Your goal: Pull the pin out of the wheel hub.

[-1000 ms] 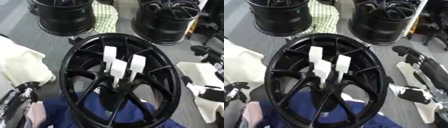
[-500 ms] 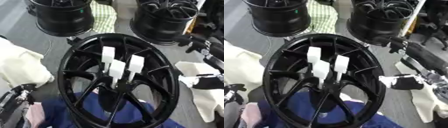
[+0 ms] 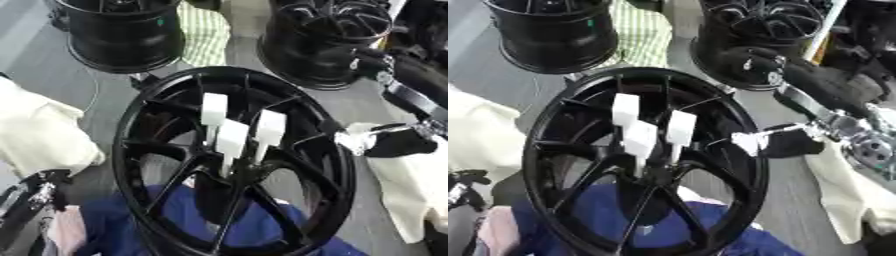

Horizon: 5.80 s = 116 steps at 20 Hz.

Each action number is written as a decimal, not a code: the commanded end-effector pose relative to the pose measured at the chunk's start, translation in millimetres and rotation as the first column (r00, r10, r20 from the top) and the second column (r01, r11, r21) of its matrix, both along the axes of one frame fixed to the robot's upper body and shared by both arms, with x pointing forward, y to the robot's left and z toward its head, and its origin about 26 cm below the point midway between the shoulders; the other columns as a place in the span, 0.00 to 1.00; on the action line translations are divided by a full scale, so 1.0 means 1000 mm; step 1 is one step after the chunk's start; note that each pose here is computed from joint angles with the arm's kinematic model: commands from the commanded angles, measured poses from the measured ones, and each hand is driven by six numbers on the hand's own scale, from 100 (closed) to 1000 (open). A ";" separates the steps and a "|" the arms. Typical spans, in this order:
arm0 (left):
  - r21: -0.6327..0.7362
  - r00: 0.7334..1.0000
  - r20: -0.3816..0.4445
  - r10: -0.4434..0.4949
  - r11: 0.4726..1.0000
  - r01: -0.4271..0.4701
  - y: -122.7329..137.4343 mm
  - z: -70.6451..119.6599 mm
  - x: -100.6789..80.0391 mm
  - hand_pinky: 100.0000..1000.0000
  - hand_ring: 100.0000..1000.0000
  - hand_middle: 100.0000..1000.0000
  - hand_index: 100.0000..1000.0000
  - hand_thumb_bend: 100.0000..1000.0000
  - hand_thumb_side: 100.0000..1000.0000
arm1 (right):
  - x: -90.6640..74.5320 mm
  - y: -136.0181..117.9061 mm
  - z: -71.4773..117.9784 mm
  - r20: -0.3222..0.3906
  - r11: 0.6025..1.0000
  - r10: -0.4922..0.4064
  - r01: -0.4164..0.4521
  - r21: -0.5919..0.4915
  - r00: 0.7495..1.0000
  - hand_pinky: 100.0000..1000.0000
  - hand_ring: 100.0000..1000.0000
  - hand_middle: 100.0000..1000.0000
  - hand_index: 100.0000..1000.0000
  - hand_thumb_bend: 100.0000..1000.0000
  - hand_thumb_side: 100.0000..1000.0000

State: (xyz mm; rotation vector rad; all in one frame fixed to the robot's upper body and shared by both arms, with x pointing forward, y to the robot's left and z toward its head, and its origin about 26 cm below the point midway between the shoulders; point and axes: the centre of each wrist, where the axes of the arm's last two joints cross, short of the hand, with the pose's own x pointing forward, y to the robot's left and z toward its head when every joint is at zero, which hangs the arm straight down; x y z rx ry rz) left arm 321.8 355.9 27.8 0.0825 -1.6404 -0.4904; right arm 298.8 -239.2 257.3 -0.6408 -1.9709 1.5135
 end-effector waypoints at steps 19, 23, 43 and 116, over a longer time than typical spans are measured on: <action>0.022 0.999 0.032 -0.042 0.999 0.041 -0.001 0.014 0.006 0.40 0.40 0.60 0.75 0.00 0.67 | -0.001 0.041 0.033 -0.133 0.970 0.161 -0.182 -0.160 0.978 0.71 0.82 0.89 0.95 0.21 0.22; 0.021 0.998 0.032 -0.048 0.999 0.047 -0.003 0.015 0.007 0.40 0.40 0.60 0.75 0.00 0.67 | -0.001 0.044 0.034 -0.210 0.971 0.149 -0.183 -0.153 0.966 0.69 0.81 0.88 0.94 0.22 0.23; 0.016 0.998 0.034 -0.057 0.998 0.057 -0.006 0.016 0.008 0.40 0.40 0.60 0.76 0.00 0.67 | 0.030 0.035 0.052 -0.382 0.966 0.029 -0.125 -0.228 0.923 0.70 0.82 0.86 0.92 0.24 0.27; 0.002 0.997 0.045 -0.066 0.998 0.066 -0.009 0.018 0.010 0.40 0.40 0.60 0.77 0.00 0.68 | 0.092 0.027 -0.016 -0.483 0.977 -0.129 0.029 -0.211 0.866 0.33 0.49 0.58 0.70 0.23 0.20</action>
